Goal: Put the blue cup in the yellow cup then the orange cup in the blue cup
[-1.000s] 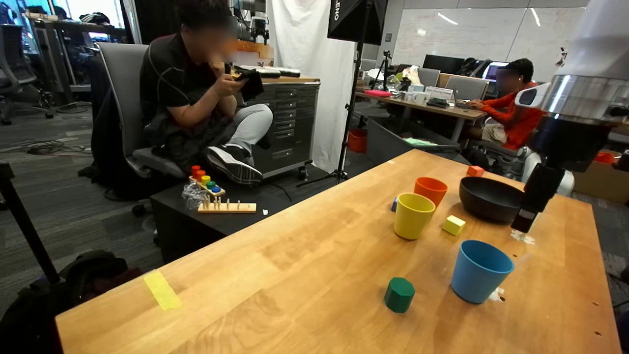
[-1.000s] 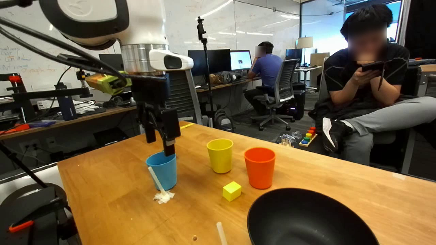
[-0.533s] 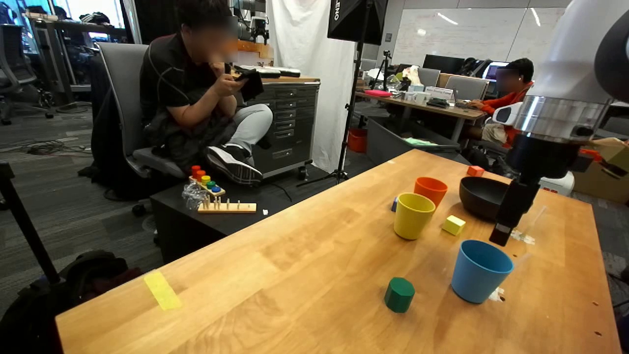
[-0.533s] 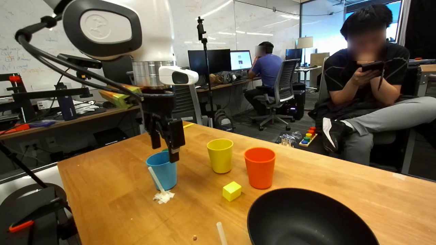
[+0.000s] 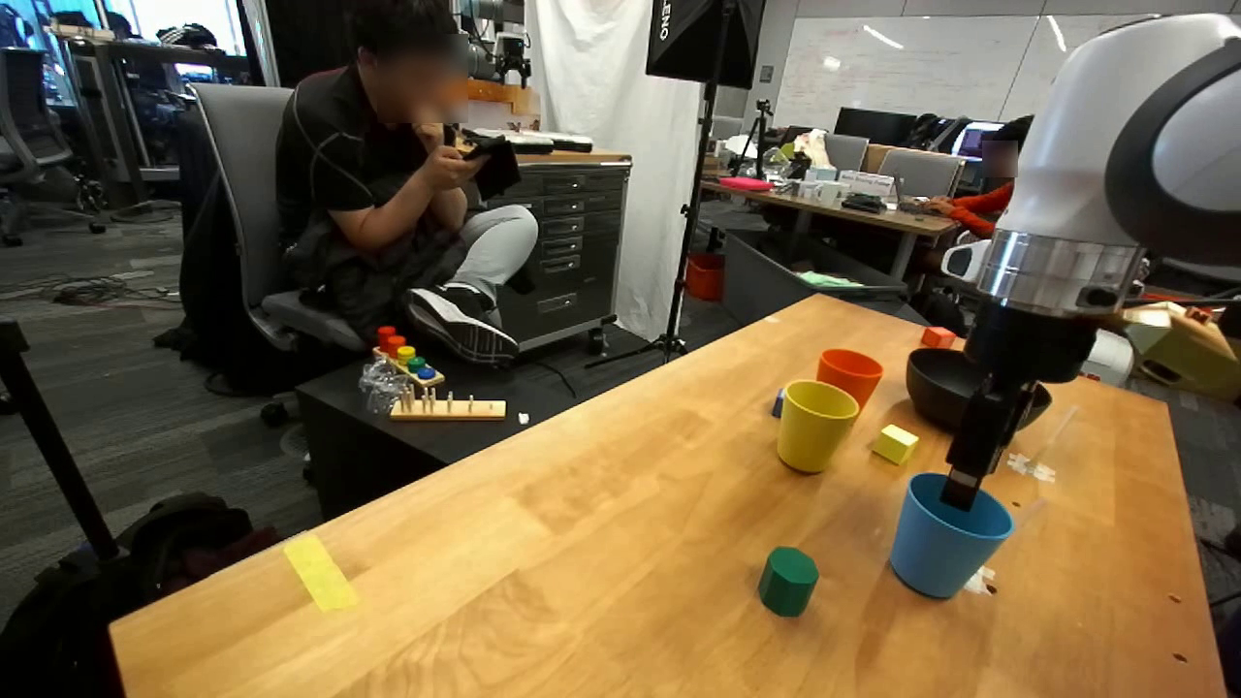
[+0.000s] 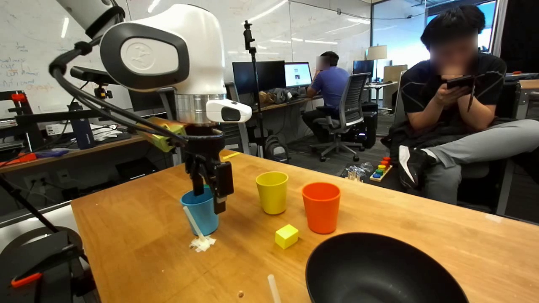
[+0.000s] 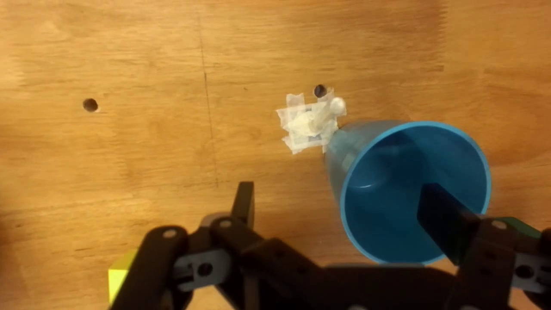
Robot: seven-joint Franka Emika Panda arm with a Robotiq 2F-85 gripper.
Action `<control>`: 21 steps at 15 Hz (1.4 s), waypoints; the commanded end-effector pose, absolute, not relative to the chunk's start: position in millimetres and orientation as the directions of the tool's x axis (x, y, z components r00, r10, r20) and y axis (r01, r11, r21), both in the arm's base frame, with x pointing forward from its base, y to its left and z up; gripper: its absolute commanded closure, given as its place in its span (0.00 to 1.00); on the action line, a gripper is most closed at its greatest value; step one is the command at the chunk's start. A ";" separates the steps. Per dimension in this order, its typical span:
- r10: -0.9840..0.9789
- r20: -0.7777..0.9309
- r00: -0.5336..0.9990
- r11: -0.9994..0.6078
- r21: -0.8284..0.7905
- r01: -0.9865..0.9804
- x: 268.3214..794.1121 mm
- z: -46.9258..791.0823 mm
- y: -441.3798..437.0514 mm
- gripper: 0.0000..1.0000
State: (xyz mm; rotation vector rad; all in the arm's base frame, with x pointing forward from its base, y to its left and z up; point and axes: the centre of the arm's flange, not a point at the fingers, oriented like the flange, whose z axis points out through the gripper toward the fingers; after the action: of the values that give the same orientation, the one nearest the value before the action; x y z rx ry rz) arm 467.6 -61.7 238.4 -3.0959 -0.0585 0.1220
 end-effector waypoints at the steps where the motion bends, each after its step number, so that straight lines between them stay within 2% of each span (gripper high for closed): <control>1: 0.031 -0.088 0.996 -0.999 -0.033 0.028 479.6 227.8 -56.2 0.32; 4: 0.029 -0.102 0.994 -0.999 -0.044 0.025 479.9 225.3 -53.4 0.58; 9: 0.029 -0.096 0.995 -0.999 -0.046 0.025 479.6 230.0 -48.7 0.96; 11: 0.029 -0.092 0.995 -0.998 -0.050 0.025 479.7 232.7 -48.1 1.00; 21: -0.040 -0.033 0.999 -0.999 -0.035 -0.041 488.1 285.2 -72.0 0.98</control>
State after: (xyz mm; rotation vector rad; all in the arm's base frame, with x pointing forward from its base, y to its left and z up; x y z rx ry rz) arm 486.4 -62.4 247.8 -3.1019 0.0008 0.0902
